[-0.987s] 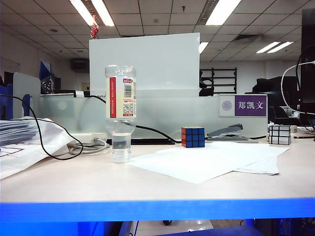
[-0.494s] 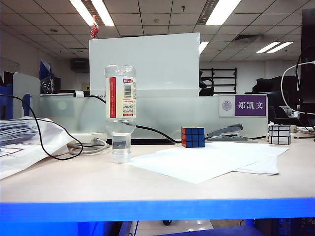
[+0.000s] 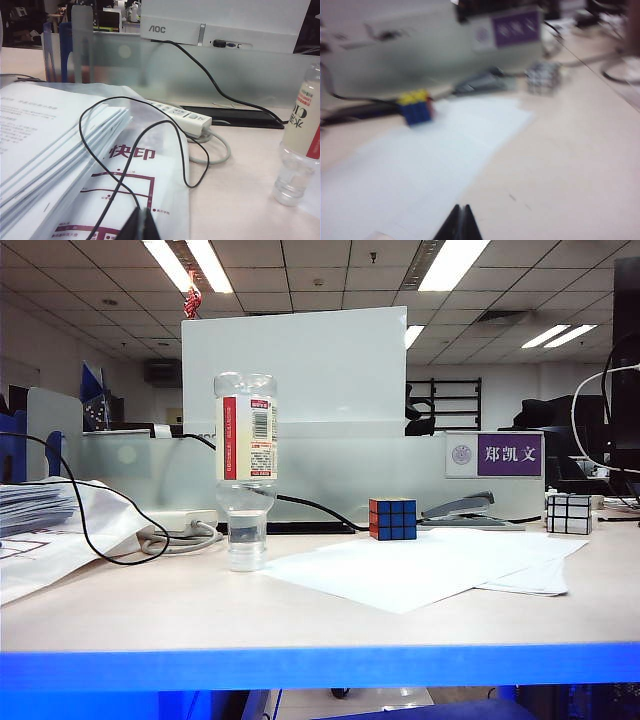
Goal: Flip the plastic bottle upside down.
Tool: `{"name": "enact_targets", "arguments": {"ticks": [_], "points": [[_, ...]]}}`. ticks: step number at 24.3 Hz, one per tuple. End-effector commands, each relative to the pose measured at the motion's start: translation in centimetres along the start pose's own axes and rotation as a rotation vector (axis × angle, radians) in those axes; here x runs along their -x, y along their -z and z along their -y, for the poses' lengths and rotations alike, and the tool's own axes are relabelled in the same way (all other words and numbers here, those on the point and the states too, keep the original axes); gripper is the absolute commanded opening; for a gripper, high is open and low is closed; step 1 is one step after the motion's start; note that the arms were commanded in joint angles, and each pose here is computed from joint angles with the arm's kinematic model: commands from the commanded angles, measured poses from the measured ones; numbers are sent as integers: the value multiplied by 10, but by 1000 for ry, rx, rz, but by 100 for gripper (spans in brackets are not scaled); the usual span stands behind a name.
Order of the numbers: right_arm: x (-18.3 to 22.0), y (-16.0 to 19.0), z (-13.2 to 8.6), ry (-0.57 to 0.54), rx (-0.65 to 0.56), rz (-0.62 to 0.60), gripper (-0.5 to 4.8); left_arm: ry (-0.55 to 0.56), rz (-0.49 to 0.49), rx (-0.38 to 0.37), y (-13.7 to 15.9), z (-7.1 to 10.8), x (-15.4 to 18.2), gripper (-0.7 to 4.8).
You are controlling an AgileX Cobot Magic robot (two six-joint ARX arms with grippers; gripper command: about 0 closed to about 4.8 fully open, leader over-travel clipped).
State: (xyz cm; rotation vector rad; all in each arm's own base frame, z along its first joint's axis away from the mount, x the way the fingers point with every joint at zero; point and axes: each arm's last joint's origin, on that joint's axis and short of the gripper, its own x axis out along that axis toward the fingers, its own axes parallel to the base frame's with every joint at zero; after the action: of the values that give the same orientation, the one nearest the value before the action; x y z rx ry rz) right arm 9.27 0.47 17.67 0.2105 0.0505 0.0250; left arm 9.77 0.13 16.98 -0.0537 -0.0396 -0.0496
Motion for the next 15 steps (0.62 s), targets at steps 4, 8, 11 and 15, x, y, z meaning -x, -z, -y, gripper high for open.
{"name": "enact_targets", "arguments": {"ticks": [4,8,11,15], "points": [[-5,16,1,37,8,-6,-9,5,15,-5,-2,0,0,-3],[-5,20,2,81,17,-9,-9,5,15,-5,-2,0,0,-3],[-5,19,2,81,35,2,-9,5,15,-5,-2,0,0,-3],[-5,16,1,60,29,23,-9,5,15,-5,-2,0,0,-3]]}}
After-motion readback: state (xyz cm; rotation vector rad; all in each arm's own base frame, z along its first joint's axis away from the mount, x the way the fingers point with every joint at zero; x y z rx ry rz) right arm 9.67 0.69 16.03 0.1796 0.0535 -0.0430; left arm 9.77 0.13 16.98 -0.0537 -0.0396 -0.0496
